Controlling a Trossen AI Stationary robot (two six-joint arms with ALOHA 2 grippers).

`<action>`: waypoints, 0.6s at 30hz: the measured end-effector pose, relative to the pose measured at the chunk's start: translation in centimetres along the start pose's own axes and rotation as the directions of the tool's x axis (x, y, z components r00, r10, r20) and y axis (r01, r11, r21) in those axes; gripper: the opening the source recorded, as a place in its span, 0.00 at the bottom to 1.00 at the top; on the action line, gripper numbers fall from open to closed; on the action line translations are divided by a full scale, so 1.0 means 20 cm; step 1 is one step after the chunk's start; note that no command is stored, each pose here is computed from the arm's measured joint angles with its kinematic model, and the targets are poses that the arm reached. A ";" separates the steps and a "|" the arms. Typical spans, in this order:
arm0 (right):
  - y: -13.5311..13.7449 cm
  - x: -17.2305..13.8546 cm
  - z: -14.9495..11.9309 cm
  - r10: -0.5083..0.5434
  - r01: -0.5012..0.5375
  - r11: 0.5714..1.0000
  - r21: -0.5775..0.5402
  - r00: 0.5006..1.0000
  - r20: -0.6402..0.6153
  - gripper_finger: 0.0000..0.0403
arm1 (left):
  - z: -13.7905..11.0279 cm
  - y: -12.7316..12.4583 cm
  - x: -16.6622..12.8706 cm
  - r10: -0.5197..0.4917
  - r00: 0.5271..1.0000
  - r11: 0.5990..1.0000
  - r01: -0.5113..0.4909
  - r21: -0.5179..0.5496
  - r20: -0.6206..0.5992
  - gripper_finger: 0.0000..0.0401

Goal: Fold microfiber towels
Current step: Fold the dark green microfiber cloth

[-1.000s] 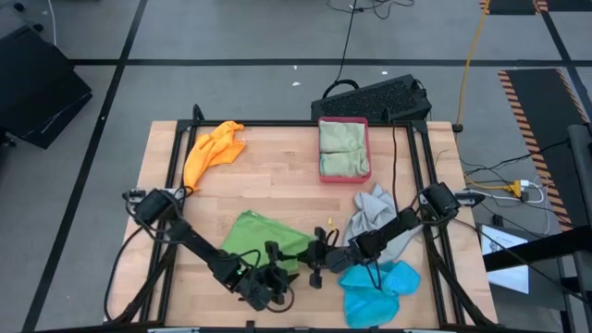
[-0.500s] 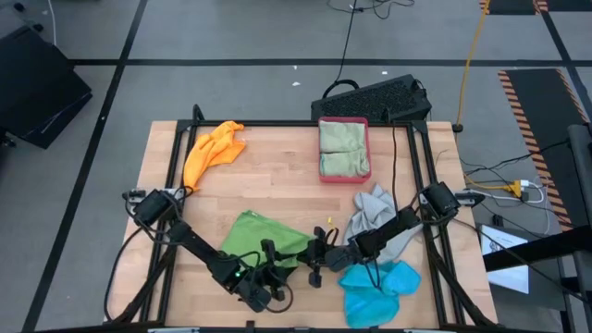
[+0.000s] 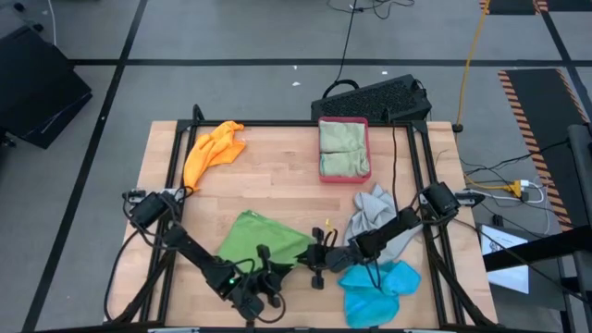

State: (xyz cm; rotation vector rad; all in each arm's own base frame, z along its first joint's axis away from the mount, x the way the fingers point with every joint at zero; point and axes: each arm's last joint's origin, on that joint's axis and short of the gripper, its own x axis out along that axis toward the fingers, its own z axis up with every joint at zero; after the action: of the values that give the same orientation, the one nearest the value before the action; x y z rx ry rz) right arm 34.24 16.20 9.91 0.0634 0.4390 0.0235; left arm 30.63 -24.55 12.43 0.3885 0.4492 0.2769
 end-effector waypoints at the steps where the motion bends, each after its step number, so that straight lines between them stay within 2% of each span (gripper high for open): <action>1: 0.01 -0.01 0.01 0.007 -0.007 0.999 -0.039 1.000 -0.009 0.10 | 0.00 -0.01 -0.01 -0.009 1.000 1.000 0.009 -0.004 0.001 0.02; 6: 0.03 -0.12 0.06 0.013 -0.039 0.980 -0.196 0.991 -0.133 0.26 | 0.01 -0.02 -0.05 -0.033 0.999 0.999 0.034 -0.022 0.014 0.03; 10: 0.03 -0.24 0.12 -0.006 -0.064 0.948 -0.311 0.976 -0.220 0.37 | 0.03 -0.02 -0.08 -0.054 0.998 0.998 0.054 -0.026 0.018 0.01; 14: 0.00 -0.31 0.14 -0.037 -0.108 0.882 -0.459 0.954 -0.297 0.44 | 0.04 -0.01 -0.09 -0.084 0.996 0.996 0.084 -0.036 0.009 0.03; 18: -0.02 -0.30 0.10 -0.065 -0.159 0.787 -0.596 0.939 -0.337 0.45 | 0.04 -0.01 -0.09 -0.108 0.994 0.994 0.108 -0.033 -0.003 0.02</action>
State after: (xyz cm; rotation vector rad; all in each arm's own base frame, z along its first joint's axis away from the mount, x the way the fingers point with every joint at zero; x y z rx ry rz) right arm 29.73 15.49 14.29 -0.5933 0.7626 0.2331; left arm 29.48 -25.55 13.59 0.3305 0.4686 0.1795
